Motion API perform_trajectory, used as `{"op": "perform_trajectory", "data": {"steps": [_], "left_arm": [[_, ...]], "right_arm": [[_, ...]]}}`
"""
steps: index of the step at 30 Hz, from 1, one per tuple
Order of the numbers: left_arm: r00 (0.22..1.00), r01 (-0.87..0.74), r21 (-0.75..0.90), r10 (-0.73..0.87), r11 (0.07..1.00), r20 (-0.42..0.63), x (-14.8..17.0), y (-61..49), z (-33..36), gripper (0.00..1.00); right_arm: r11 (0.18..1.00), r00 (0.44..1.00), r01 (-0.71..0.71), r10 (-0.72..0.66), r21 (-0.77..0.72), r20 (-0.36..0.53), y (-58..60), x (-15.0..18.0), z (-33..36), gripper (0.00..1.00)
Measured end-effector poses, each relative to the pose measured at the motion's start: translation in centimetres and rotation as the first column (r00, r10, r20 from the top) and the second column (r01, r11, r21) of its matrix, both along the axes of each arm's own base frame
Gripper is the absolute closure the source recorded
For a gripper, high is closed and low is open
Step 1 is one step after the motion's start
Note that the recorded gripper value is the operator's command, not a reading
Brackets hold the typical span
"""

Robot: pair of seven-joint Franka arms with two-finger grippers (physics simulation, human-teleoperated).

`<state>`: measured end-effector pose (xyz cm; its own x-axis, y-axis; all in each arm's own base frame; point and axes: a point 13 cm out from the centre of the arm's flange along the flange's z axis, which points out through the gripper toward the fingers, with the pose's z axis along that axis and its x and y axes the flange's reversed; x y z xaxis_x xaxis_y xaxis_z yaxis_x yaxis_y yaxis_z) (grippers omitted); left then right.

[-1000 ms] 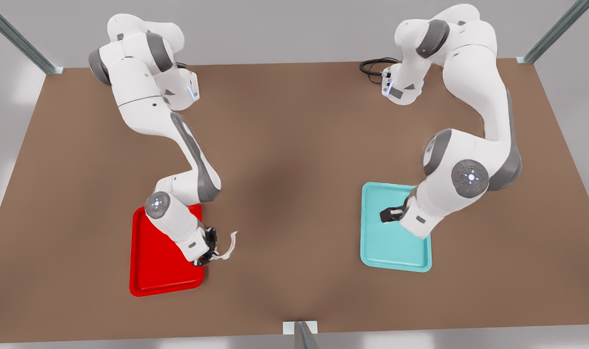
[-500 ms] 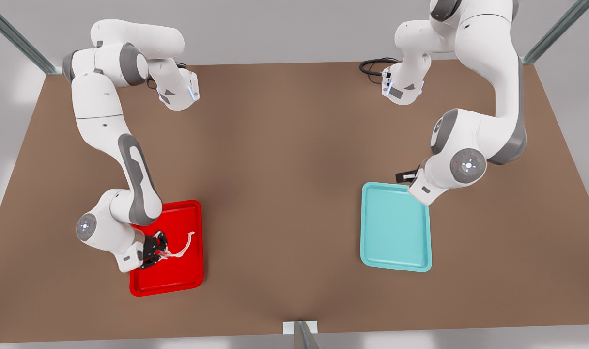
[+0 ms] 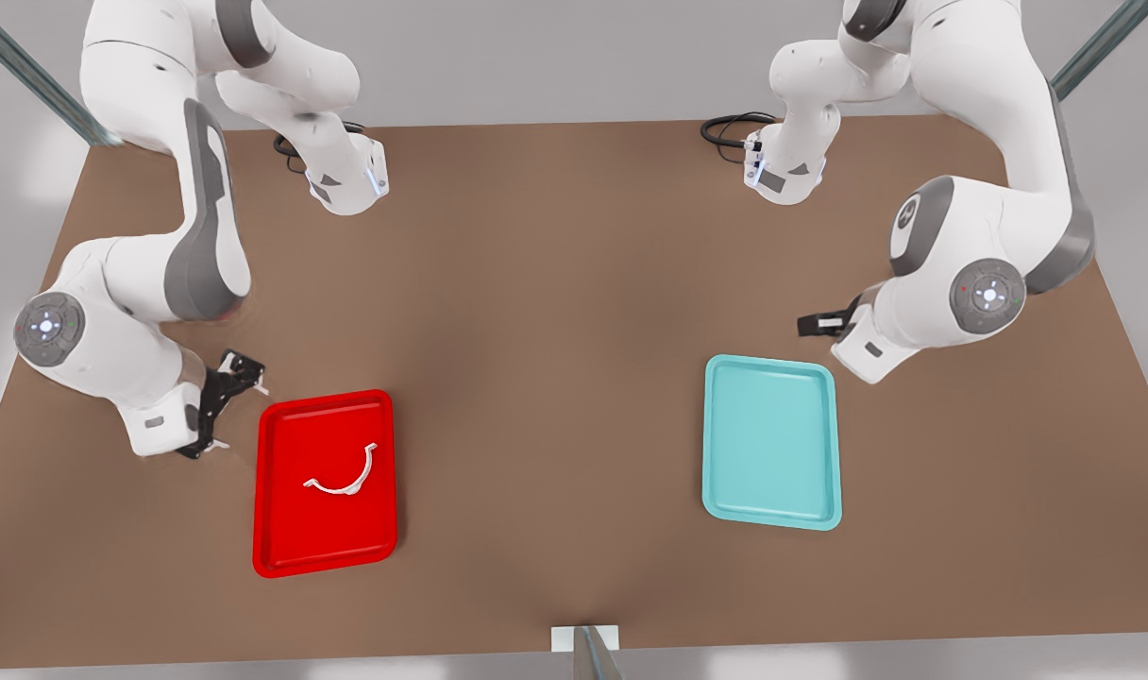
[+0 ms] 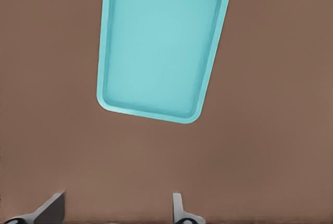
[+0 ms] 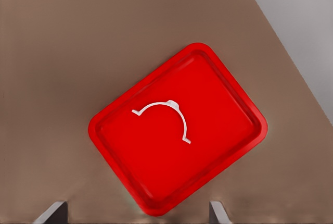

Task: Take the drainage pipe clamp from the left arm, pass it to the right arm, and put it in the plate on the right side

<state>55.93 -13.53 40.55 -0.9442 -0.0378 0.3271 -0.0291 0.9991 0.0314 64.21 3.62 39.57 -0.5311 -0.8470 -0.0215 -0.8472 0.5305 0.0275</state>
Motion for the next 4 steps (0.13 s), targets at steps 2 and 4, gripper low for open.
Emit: {"op": "perform_trajectory", "data": {"steps": [2, 4], "left_arm": [[1.0, 0.015, 0.0, -0.015, 1.0, -0.02, -0.5, -0.1, 0.1, 0.0], [0.999, 0.028, 0.0, -0.028, 1.0, -0.038, -1.0, -0.3, 0.1, 0.0]], "right_arm": [[0.995, 0.995, 0.094, -0.095, -0.028, -0.036, -1.0, -3.4, 2.5, 0.0], [0.982, 0.98, 0.18, -0.183, -0.056, -0.072, -1.3, -5.0, 3.1, 0.0]]}}
